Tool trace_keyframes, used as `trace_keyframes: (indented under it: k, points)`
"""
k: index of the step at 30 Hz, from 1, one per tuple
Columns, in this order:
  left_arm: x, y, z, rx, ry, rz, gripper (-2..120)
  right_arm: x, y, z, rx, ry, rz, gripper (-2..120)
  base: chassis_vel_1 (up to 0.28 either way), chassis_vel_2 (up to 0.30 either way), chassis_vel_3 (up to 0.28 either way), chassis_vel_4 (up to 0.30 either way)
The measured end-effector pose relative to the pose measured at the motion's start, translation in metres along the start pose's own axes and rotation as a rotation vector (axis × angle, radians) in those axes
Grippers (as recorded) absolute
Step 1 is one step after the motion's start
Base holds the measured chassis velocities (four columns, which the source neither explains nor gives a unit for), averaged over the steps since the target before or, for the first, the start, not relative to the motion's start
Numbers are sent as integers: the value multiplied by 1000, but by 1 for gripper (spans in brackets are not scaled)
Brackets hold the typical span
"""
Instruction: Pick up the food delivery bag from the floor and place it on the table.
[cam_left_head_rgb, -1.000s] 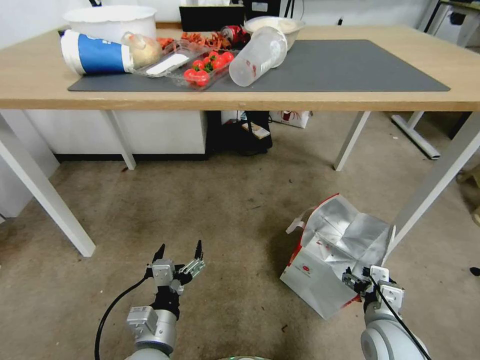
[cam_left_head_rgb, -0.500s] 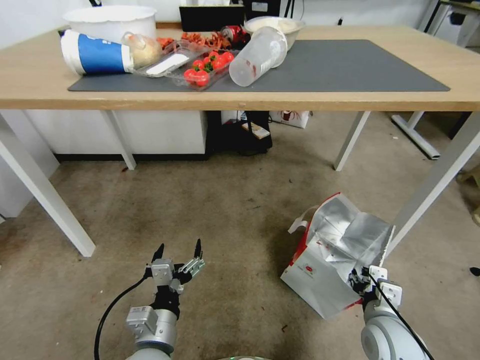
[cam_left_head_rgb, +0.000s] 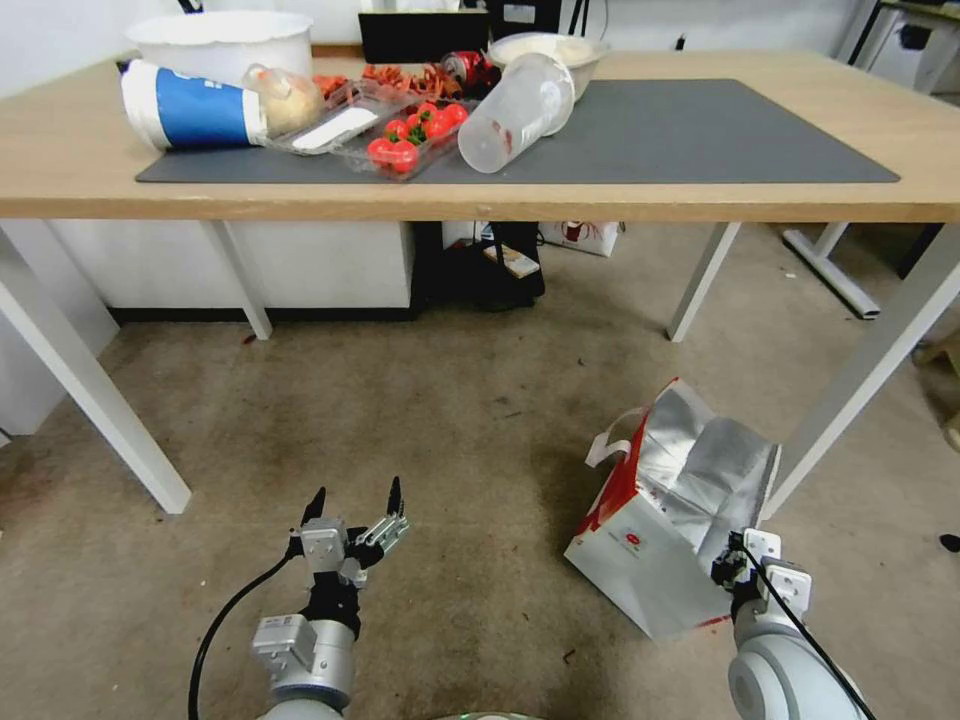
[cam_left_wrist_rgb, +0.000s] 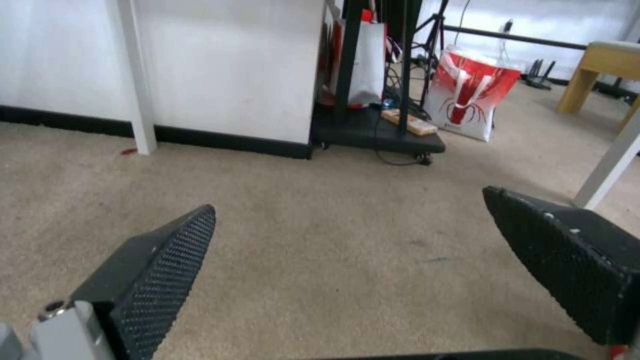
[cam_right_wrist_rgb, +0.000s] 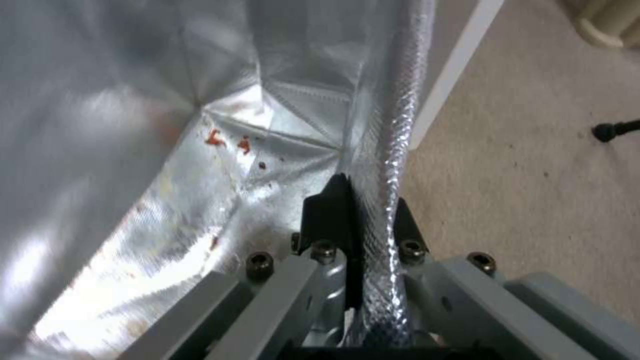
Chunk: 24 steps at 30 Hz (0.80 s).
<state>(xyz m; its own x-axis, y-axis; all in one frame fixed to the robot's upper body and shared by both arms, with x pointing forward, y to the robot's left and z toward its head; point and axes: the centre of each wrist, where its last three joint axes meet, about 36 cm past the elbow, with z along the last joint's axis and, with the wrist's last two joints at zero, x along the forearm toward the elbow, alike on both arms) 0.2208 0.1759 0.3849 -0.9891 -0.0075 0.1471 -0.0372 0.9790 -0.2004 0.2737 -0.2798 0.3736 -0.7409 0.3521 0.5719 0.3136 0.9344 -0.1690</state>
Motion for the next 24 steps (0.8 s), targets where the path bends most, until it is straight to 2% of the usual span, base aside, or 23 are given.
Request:
trace_keyframes:
  k: [4,6,7,9,10,12,14,16,17,18,19,21,23,24]
  points:
    - [0,0,0,0,-2,-1,100,2,-5,-1,10,-38,-41,0,0,0,0,0]
    - [0,0,-1,0,-7,-1,100,11,-16,-5,54,-103,-152,0,0,0,0,0]
    - [0,0,-1,0,-7,-1,100,11,-16,-5,54,-103,-152,0,0,0,0,0]
    - [0,0,-2,-1,-9,-2,100,18,-27,-12,95,-153,-251,0,0,0,0,0]
    - [0,0,-2,-1,-9,-2,100,18,-27,-12,95,-153,-251,0,0,0,0,0]
    - [-1,0,-2,-2,-12,-2,100,23,-52,-30,171,-247,-446,0,0,0,0,0]
    - [-1,0,-3,-2,-13,-2,100,22,-57,-34,186,-265,-477,0,0,0,0,0]
    - [-2,1,-3,-4,-15,0,100,15,-84,-59,250,-325,-630,0,0,0,0,0]
    - [-2,1,-3,-4,-15,0,100,11,-95,-68,278,-334,-681,0,0,0,0,0]
    - [-2,1,-3,-4,-15,0,100,11,-95,-68,278,-334,-681,0,0,0,0,0]
    - [-2,1,-3,-4,-15,0,100,7,-104,-77,301,-341,-741,0,0,0,0,0]
    - [-2,1,-4,-3,-17,-1,100,-12,-131,-102,392,-367,-949,0,0,0,0,0]
    - [-2,1,-4,-3,-17,-1,100,-17,-137,-108,420,-377,-990,0,0,0,0,0]
    - [-2,1,-4,-3,-17,-2,100,-27,-150,-128,498,-392,-1063,0,0,0,0,0]
